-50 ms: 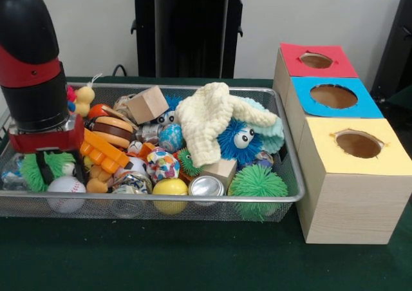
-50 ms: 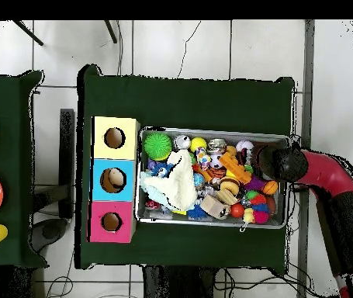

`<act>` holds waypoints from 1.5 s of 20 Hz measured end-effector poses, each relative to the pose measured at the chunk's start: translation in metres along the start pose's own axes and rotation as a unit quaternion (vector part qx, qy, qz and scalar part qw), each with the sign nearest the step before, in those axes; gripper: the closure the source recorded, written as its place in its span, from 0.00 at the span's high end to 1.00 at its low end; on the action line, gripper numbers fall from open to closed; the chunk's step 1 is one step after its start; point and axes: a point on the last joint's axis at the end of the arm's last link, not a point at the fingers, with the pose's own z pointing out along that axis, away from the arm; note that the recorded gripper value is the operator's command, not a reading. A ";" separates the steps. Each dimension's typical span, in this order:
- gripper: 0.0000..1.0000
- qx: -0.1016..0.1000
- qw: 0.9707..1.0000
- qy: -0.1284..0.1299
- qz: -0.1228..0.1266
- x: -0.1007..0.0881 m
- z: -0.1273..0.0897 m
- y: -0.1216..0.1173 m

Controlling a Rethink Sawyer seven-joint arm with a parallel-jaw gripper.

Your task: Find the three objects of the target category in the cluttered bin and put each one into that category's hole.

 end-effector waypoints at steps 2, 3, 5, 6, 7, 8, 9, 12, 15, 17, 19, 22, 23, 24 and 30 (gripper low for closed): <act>1.00 -0.001 1.000 0.001 -0.005 0.000 -0.001 -0.001; 1.00 -0.002 1.000 0.001 -0.009 0.000 -0.001 -0.002; 1.00 -0.003 1.000 0.001 -0.019 -0.001 -0.002 -0.002; 1.00 -0.003 1.000 0.000 -0.023 -0.002 -0.002 -0.002; 1.00 -0.003 1.000 0.000 -0.028 -0.002 -0.003 -0.002; 1.00 -0.004 0.999 -0.001 -0.032 -0.002 -0.003 -0.002; 0.00 -0.005 0.999 -0.001 -0.043 -0.002 -0.004 -0.004; 0.00 -0.005 0.999 0.000 -0.046 -0.002 -0.004 -0.004; 0.00 -0.005 0.998 0.013 -0.054 0.002 -0.010 -0.010; 0.00 -0.002 0.998 0.019 -0.059 0.002 -0.016 -0.014; 0.00 0.001 0.998 0.017 -0.060 0.000 -0.019 -0.016; 0.00 0.002 0.998 0.017 -0.061 0.000 -0.020 -0.016; 0.00 0.002 0.998 0.017 -0.061 -0.001 -0.020 -0.016; 0.00 0.002 0.998 0.017 -0.061 -0.001 -0.020 -0.016; 0.00 0.004 0.998 0.016 -0.064 -0.002 -0.023 -0.014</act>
